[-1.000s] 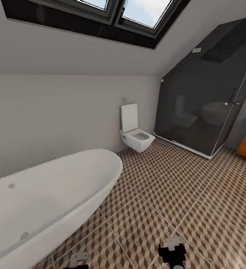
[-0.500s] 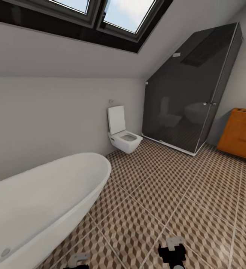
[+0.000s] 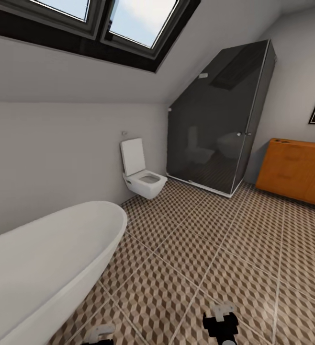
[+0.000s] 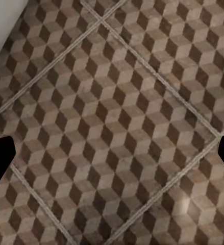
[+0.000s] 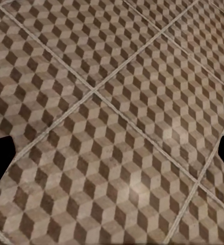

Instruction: Take the four mousetraps from the cabinet in the bathroom and place them on the bathroom floor. Make sure all four end up on the same floor surface, and ensure that at least two of them are either under or directly next to the same bathroom sink.

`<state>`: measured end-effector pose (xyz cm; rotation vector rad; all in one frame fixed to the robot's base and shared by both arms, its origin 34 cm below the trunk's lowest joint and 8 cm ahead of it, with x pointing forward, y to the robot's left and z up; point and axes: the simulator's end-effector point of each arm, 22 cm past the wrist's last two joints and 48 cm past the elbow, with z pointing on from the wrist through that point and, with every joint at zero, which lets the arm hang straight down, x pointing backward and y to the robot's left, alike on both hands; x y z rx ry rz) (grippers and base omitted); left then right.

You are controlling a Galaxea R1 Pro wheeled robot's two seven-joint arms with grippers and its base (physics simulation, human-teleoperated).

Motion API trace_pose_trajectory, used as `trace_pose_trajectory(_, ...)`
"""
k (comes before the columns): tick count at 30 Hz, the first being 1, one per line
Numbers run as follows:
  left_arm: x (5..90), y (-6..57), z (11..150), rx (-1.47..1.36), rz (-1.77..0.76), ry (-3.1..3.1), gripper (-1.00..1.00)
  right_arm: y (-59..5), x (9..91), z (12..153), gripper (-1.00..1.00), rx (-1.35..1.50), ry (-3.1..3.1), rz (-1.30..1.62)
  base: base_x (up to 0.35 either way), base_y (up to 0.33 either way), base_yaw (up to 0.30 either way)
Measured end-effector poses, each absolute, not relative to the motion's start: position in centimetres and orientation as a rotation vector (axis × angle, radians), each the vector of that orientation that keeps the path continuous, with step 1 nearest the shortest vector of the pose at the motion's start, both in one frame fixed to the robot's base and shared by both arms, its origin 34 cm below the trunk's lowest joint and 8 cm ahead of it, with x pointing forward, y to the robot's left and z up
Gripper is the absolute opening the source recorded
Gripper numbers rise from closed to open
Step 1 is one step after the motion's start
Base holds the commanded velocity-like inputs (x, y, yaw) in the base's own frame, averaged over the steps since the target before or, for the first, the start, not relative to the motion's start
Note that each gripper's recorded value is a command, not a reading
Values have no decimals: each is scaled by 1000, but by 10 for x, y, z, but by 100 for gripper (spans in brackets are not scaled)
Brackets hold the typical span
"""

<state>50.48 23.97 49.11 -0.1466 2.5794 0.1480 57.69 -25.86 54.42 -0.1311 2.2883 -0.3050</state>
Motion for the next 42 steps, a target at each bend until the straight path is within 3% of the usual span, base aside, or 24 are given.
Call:
trace_pose_trajectory(30, 515, 238, 504, -147, 138, 2545, 100, -258, 585, 559, 100, -123, 2255, -301, 0, 0, -232)
trace_pose_trajectory(42, 514, 238, 503, -147, 138, 2548, 100, -256, 585, 558, 100, -125, 2258, -299, 0, 0, -76)
